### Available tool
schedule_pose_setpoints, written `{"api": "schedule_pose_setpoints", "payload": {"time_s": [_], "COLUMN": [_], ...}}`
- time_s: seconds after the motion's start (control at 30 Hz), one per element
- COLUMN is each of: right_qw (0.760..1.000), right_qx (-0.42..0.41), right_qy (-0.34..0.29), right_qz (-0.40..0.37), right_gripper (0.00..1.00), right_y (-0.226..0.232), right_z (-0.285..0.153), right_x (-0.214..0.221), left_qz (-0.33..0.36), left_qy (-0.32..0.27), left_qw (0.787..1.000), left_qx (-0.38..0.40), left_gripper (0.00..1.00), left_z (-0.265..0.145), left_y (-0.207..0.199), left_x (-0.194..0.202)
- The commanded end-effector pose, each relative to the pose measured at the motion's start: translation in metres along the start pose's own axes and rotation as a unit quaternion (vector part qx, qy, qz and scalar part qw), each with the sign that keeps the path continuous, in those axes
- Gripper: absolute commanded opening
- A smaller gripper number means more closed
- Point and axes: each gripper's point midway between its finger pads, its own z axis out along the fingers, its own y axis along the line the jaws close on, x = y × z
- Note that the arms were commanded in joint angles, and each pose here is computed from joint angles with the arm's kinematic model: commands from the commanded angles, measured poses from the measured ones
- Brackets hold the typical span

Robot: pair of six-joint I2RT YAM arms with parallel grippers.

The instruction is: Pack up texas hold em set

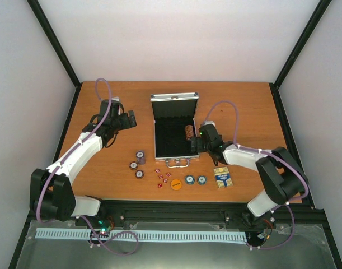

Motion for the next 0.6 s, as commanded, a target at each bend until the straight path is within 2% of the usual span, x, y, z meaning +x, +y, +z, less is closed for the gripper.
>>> {"api": "schedule_pose_setpoints", "payload": {"time_s": [0.0,0.13,0.27,0.4,0.57], "right_qw": [1.000,0.999,0.993,0.984,0.978], "right_qx": [-0.015,-0.025,-0.033,-0.047,-0.068], "right_qy": [0.001,0.029,0.090,0.137,0.172], "right_qz": [-0.002,-0.025,-0.067,-0.104,-0.099], "right_gripper": [1.00,1.00,1.00,0.94,0.85], "right_y": [0.004,0.010,0.021,0.035,0.042], "right_z": [-0.031,-0.057,-0.075,-0.101,-0.131], "right_x": [-0.016,-0.003,0.036,0.072,0.095], "left_qz": [0.002,0.002,0.002,0.001,0.000], "left_qy": [-0.015,-0.015,-0.007,-0.004,-0.004], "left_qw": [1.000,1.000,1.000,1.000,1.000], "left_qx": [0.008,0.008,0.007,0.008,0.011], "left_gripper": [1.00,1.00,1.00,1.00,1.00], "left_z": [-0.007,-0.007,-0.004,-0.003,-0.003], "left_y": [-0.008,-0.007,-0.006,-0.006,-0.008], "left_x": [-0.014,-0.013,-0.008,-0.006,-0.007]}}
